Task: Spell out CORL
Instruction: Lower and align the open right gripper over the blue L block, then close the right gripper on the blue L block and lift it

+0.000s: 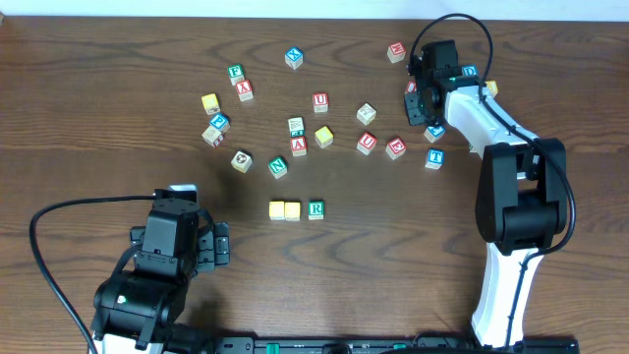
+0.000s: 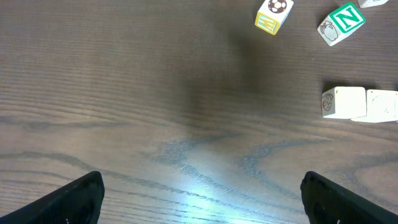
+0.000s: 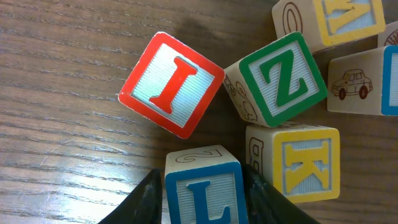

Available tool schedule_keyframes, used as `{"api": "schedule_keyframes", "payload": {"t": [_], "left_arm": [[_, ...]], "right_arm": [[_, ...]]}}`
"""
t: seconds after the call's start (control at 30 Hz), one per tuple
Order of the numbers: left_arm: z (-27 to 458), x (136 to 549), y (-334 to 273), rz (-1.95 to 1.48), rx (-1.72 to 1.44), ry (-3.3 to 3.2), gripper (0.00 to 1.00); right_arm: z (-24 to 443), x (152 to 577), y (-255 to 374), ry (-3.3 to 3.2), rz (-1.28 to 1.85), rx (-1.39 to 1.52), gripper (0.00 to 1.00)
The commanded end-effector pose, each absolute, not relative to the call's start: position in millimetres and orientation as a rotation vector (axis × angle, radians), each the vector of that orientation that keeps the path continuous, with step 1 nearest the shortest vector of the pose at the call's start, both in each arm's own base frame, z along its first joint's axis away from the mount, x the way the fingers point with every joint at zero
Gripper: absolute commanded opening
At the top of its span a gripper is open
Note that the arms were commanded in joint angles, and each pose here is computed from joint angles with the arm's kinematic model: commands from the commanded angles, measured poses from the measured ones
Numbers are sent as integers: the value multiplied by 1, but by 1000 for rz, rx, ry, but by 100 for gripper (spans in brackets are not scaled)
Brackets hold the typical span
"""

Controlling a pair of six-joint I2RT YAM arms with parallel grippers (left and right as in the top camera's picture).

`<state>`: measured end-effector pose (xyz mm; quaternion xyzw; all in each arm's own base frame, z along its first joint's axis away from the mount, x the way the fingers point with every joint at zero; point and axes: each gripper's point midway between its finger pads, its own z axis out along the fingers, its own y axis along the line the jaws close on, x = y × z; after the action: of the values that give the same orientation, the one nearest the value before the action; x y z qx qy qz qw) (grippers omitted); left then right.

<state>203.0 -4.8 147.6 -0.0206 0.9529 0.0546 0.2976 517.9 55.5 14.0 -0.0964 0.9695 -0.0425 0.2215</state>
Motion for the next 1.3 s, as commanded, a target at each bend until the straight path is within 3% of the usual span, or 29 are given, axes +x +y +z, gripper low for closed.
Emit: {"api": "schedule_keyframes", "payload": {"t": [0.0, 0.6, 0.8, 0.93, 1.27], "left_arm": [[148, 203, -3, 146, -72, 2532, 99], [148, 203, -3, 146, -72, 2532, 99], [148, 203, -3, 146, -72, 2532, 99], [148, 203, -3, 146, -72, 2532, 99], [148, 203, -3, 146, -72, 2532, 99]], "right_arm": [[14, 523, 59, 2668, -107, -275, 36], [-1, 522, 59, 2692, -115, -280, 25], [5, 523, 60, 2684, -109, -263, 13], [21, 525, 60, 2657, -104, -248, 8], [119, 520, 59, 2523, -75, -175, 7]]}}
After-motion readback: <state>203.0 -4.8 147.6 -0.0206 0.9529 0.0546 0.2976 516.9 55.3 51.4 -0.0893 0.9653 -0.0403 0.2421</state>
